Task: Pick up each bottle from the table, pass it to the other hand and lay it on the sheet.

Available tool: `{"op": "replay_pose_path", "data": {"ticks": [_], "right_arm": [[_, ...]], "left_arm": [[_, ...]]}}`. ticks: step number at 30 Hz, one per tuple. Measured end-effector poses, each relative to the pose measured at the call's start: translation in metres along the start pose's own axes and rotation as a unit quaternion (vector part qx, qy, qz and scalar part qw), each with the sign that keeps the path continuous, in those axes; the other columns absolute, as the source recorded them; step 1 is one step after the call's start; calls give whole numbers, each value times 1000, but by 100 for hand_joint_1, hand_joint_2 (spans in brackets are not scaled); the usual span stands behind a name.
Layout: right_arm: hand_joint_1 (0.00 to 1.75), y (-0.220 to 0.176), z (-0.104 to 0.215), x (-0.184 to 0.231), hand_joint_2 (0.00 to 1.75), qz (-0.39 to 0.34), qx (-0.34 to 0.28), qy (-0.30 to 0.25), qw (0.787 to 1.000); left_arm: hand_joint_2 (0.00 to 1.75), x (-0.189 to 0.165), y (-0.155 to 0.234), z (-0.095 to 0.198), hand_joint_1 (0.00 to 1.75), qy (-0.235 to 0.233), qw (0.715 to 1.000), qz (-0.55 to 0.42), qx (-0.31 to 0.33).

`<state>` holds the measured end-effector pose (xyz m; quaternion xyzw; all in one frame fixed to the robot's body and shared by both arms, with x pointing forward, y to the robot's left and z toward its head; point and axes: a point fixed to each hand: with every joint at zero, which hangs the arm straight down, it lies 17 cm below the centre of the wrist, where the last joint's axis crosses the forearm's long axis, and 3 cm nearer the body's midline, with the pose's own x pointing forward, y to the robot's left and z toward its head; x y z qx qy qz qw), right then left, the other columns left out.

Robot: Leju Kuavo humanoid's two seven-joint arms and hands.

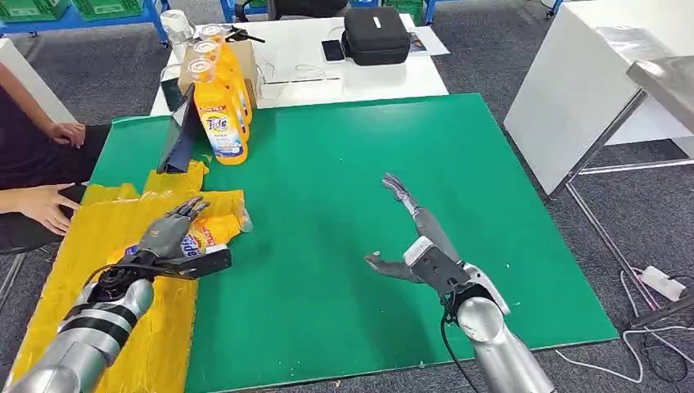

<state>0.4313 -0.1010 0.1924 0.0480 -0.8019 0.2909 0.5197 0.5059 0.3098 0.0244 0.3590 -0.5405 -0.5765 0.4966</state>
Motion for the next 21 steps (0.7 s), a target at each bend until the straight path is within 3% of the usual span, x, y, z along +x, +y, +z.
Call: {"op": "replay_pose_path", "data": {"ticks": [4, 6, 7, 9, 12, 15, 21], "right_arm": [[0, 2, 6, 1, 0, -2, -3, -11, 1000], [0, 1, 8, 7, 0, 6, -16, -28, 999], [0, 0, 9, 13, 0, 10, -28, -41, 999], [0, -3, 9, 32, 0, 11, -58, -77, 995], [0, -7, 12, 62, 0, 18, -103, -121, 987], [0, -6, 17, 79, 0, 21, -127, -139, 982], [0, -4, 22, 89, 0, 8, -139, -146, 979]], "left_arm": [[0, 37, 34, 16, 0, -53, 987, 121, 95], [0, 65, 55, 27, 0, -91, 963, 214, 139], [0, 78, 71, 35, 0, -115, 939, 277, 166], [0, 104, 118, 56, 0, -183, 859, 421, 226], [0, 120, 176, 88, 0, -249, 772, 505, 294], [0, 138, 204, 112, 0, -281, 746, 507, 327], [0, 154, 232, 140, 0, -305, 722, 499, 370]]}}
